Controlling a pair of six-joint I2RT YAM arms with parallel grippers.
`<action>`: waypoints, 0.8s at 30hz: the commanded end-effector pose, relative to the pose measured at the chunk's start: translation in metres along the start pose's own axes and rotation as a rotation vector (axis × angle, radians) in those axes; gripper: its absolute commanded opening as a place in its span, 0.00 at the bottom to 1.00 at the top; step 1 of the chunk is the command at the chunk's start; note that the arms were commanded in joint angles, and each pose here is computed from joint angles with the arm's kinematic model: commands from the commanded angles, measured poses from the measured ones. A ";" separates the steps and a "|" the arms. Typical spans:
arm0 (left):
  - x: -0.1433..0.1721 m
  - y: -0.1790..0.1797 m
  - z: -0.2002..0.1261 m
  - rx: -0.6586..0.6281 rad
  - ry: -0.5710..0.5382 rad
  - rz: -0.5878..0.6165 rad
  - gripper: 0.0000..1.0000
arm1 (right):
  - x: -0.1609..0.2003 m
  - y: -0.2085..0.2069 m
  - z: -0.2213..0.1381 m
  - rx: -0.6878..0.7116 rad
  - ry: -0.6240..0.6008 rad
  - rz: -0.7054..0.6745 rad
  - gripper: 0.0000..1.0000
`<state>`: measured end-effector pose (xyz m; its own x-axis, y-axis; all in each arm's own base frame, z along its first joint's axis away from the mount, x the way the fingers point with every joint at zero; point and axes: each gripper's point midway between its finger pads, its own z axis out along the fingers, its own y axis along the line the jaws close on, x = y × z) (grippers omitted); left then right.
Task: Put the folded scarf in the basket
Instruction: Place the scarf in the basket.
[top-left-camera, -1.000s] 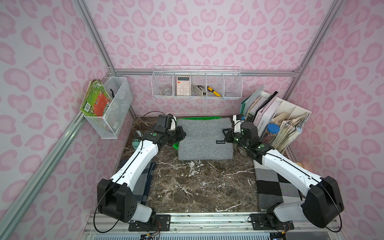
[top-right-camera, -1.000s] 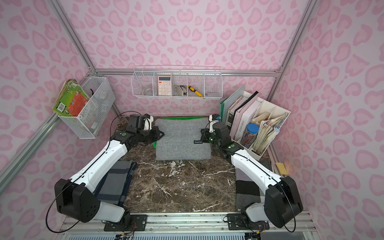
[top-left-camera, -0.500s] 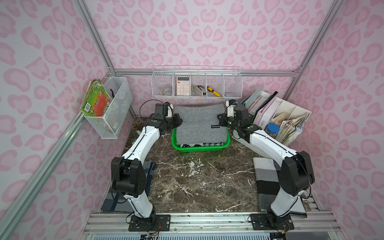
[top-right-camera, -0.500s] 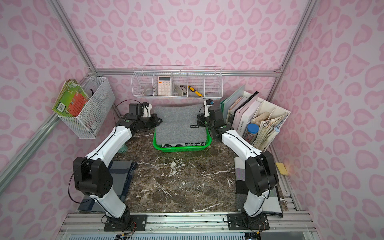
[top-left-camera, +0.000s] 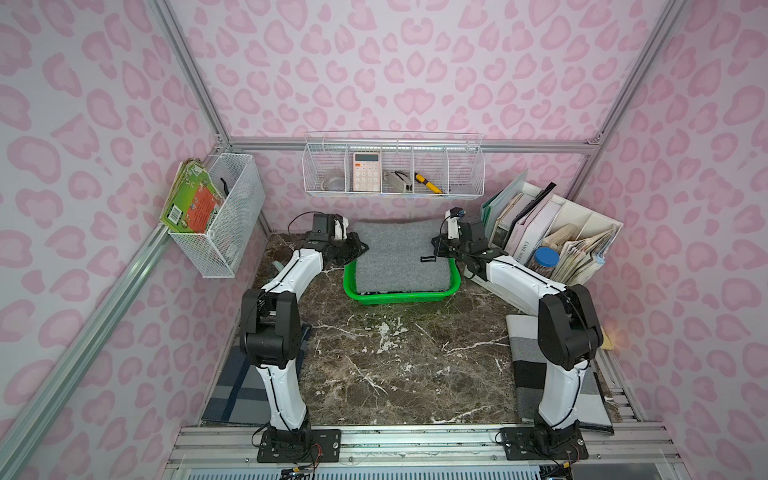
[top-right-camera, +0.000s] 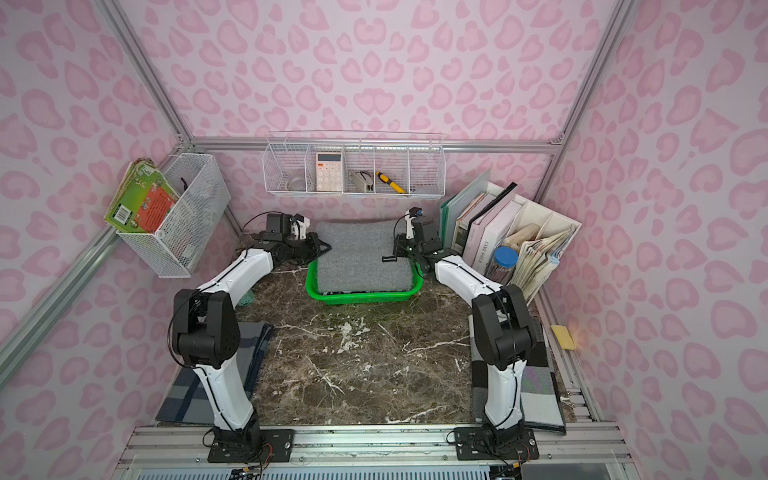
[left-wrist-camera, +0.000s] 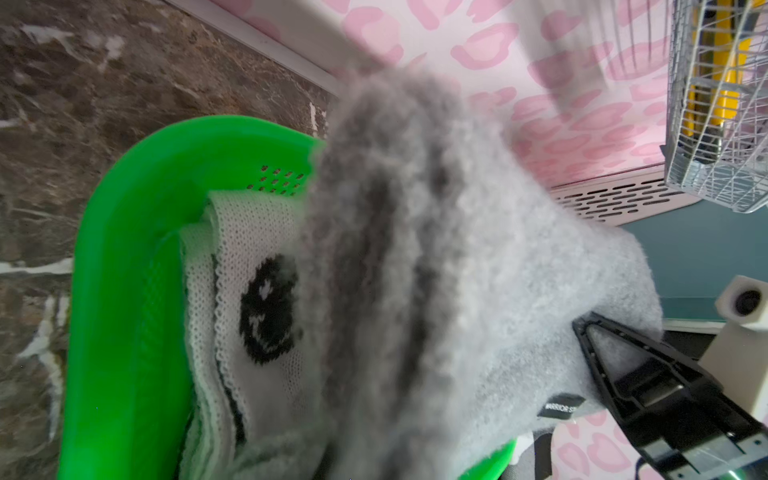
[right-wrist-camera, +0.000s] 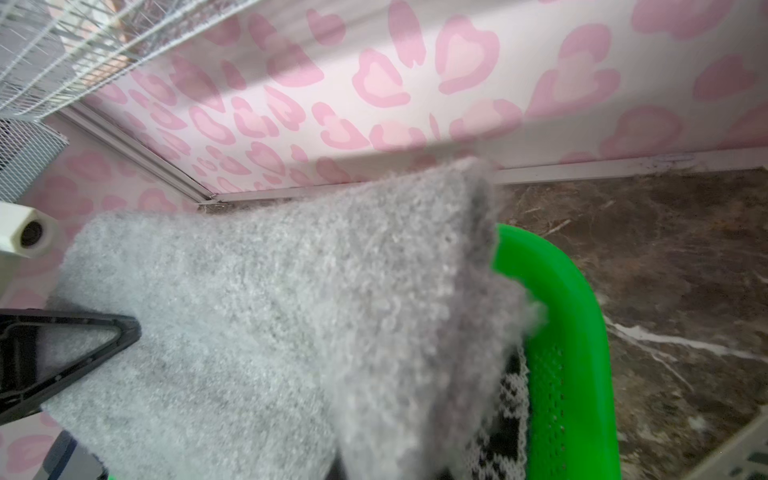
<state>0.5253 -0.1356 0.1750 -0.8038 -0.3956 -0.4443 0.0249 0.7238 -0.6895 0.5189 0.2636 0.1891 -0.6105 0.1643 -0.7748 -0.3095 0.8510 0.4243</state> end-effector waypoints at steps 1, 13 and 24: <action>0.001 0.010 0.007 -0.011 0.005 -0.045 0.00 | 0.005 -0.015 0.006 0.048 -0.003 0.025 0.04; 0.001 -0.005 -0.004 0.038 0.038 -0.148 0.57 | -0.008 0.010 -0.004 -0.017 -0.015 0.000 0.62; 0.030 -0.054 -0.074 -0.019 -0.011 -0.045 0.60 | -0.008 0.049 -0.107 0.012 -0.087 -0.046 0.66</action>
<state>0.4754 -0.1475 0.2432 -0.7976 -0.4494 -0.4022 -0.0070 0.6737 -0.7390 0.4470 0.2624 0.2640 -0.5416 0.1753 -0.8222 -0.3575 0.8372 0.4140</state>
